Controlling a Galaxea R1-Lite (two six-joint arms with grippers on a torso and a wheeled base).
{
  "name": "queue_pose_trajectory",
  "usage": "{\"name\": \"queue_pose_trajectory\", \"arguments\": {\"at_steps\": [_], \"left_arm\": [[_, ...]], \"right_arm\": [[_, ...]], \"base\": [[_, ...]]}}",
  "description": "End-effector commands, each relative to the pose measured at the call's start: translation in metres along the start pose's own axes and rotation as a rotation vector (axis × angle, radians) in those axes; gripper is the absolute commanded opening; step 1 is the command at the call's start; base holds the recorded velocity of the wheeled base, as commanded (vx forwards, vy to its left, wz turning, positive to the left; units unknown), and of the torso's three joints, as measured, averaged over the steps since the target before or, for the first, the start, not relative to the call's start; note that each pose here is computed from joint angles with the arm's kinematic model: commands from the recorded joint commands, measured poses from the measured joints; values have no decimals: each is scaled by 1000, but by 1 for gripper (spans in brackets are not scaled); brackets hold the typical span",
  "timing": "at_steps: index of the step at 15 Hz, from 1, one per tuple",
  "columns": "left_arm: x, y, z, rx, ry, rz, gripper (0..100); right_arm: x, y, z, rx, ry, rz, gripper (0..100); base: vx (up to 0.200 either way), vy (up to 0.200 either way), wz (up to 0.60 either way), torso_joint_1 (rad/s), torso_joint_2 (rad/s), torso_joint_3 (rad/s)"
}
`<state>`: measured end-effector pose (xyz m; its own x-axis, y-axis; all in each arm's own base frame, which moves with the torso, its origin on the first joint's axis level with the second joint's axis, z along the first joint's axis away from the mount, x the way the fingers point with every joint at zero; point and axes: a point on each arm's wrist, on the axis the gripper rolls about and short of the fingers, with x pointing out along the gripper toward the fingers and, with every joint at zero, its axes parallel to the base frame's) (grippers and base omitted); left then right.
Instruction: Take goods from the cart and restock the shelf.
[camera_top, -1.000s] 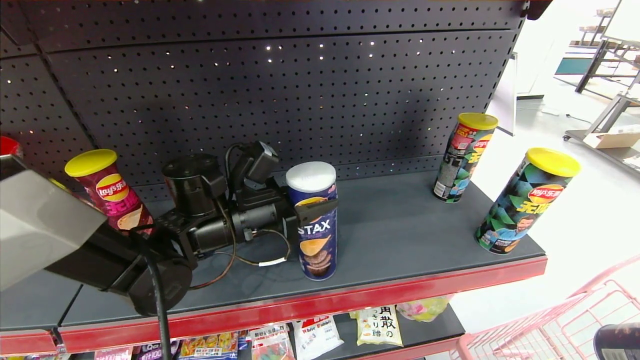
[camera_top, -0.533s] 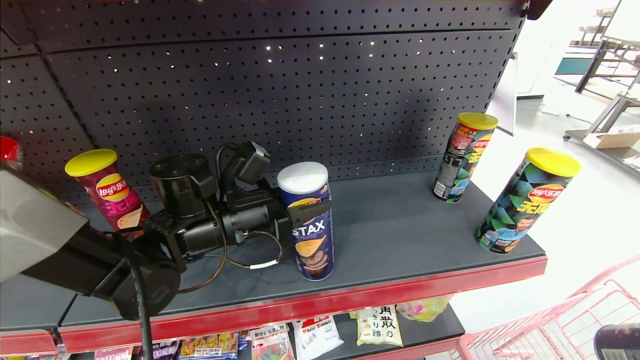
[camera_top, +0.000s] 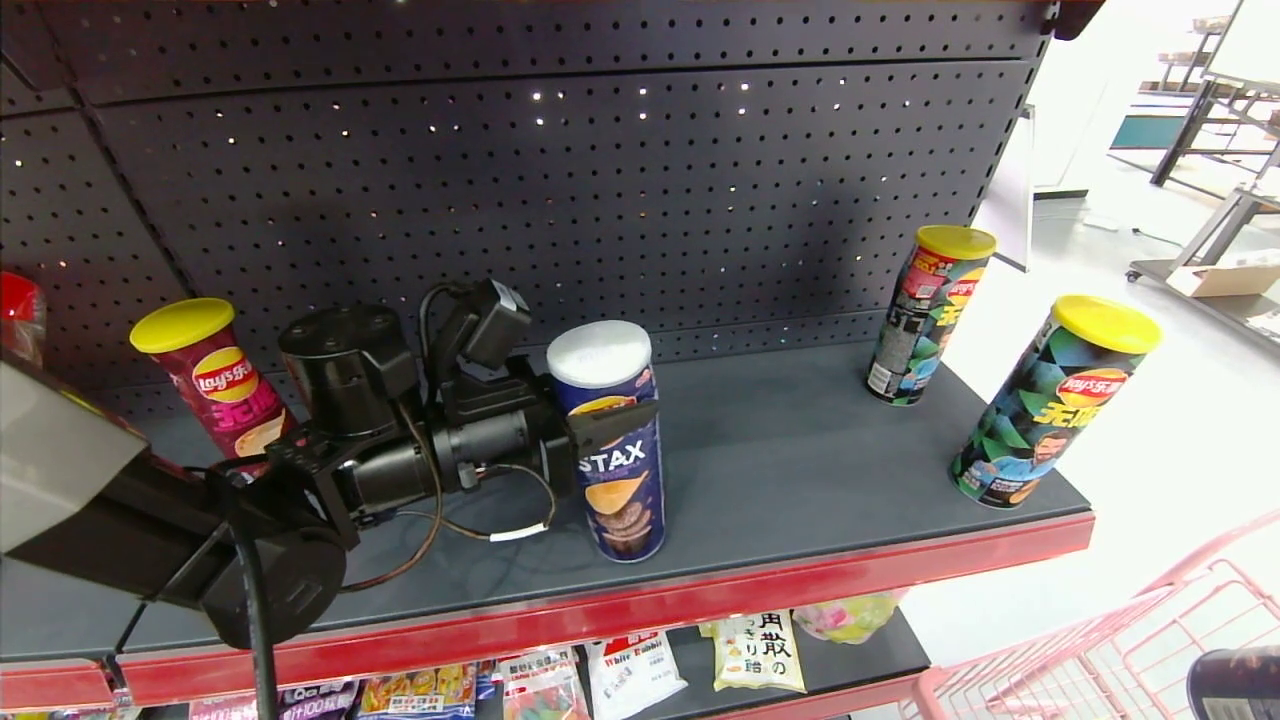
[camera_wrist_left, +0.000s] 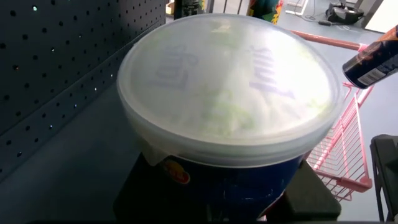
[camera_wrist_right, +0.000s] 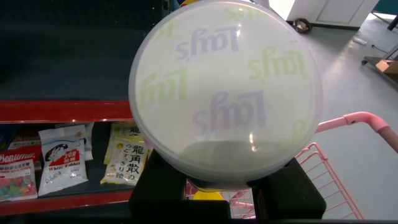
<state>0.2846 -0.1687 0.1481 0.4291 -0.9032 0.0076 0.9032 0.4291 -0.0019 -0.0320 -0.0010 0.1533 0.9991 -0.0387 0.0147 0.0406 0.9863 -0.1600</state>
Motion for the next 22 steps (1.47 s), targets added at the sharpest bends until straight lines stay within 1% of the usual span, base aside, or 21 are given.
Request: {"name": "queue_pose_trajectory", "arguments": {"at_steps": [1, 2, 5, 10, 11, 13, 15, 20, 21, 22], "left_arm": [[-1, 0, 0, 6, 1, 1, 0], [-1, -1, -1, 17, 4, 0, 0], [-4, -3, -4, 11, 16, -2, 0], [-7, -6, -3, 12, 16, -5, 0], [-7, -7, -5, 9, 22, -8, 0], [-10, -9, -11, 27, 46, -9, 0], [-12, -10, -15, 23, 58, -9, 0], [-11, -10, -14, 26, 54, -9, 0], [-10, -9, -12, 28, 50, -6, 100], [-10, -9, -12, 26, 48, -1, 100]], "right_arm": [[0, 0, 0, 0, 2, 1, 0], [1, 0, 0, -1, 4, 1, 0], [0, 0, 0, -1, 2, 1, 0], [0, 0, 0, 0, 2, 1, 0], [0, 0, -1, -1, 4, 1, 0], [0, 0, 0, 0, 2, 1, 0], [0, 0, -1, -1, 4, 1, 0], [1, 0, -1, 0, 5, 1, 0], [1, 0, -1, 0, 5, 1, 0], [1, 0, -1, 0, 5, 1, 0]], "base": [[0, 0, 0, 0, 0, 0], [0, 0, 0, 0, 0, 0], [0, 0, 0, 0, 0, 0], [0, 0, 0, 0, 0, 0], [0, 0, 0, 0, 0, 0], [0, 0, 0, 0, 0, 0], [0, 0, 0, 0, 0, 0], [0, 0, 0, 0, 0, 0], [0, 0, 0, 0, 0, 0], [0, 0, 0, 0, 0, 0]]}}
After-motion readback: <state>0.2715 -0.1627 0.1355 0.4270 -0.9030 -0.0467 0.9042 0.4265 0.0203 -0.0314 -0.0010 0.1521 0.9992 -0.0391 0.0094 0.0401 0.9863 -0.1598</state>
